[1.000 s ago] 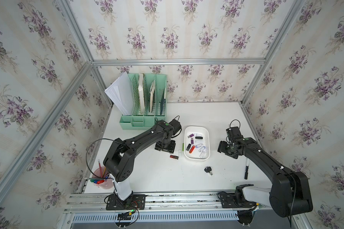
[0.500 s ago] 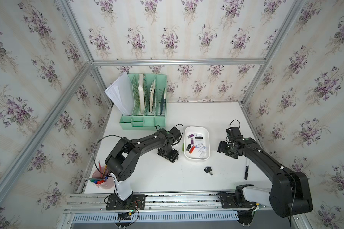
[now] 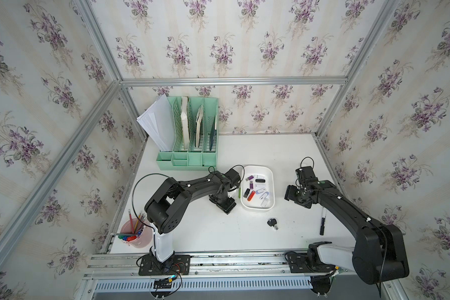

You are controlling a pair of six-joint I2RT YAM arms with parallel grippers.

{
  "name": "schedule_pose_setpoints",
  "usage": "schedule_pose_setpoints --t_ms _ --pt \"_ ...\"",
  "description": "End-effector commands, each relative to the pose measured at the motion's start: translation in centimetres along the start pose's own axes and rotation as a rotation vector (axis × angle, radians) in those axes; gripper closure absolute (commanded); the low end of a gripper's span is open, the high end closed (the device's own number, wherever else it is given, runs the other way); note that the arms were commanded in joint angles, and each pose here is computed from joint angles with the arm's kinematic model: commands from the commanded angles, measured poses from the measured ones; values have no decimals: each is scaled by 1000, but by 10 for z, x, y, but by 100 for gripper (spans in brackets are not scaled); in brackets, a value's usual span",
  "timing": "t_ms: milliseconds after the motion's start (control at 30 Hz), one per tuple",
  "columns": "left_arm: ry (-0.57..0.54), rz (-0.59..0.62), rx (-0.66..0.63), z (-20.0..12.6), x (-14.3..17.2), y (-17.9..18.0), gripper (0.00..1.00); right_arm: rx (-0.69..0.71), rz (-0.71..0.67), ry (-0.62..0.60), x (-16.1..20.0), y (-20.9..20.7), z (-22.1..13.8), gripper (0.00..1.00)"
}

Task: Put the usb flash drive into the storage box
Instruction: Pick up the USB flash from the center of the board.

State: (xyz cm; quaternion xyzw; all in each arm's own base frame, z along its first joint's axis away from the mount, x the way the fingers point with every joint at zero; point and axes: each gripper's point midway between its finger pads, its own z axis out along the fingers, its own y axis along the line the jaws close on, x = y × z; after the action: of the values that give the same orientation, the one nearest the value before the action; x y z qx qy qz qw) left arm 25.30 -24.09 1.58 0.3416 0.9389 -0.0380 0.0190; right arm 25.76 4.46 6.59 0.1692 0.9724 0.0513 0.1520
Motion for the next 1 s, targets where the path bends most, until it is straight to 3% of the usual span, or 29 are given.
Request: schedule_pose_setpoints --t_ms 0,367,700,967 --pt "-35 -2 -25 -1 -12 4 24 5 0 6 1 -1 0 26" --pt "-38 -18 -49 2 -26 8 25 5 -1 9 2 -1 1 26" --pt "5 -42 -25 7 -12 5 52 0 -2 11 2 0 1 27" --pt "23 -66 -14 10 -8 3 65 -7 -4 10 2 1 1 27"
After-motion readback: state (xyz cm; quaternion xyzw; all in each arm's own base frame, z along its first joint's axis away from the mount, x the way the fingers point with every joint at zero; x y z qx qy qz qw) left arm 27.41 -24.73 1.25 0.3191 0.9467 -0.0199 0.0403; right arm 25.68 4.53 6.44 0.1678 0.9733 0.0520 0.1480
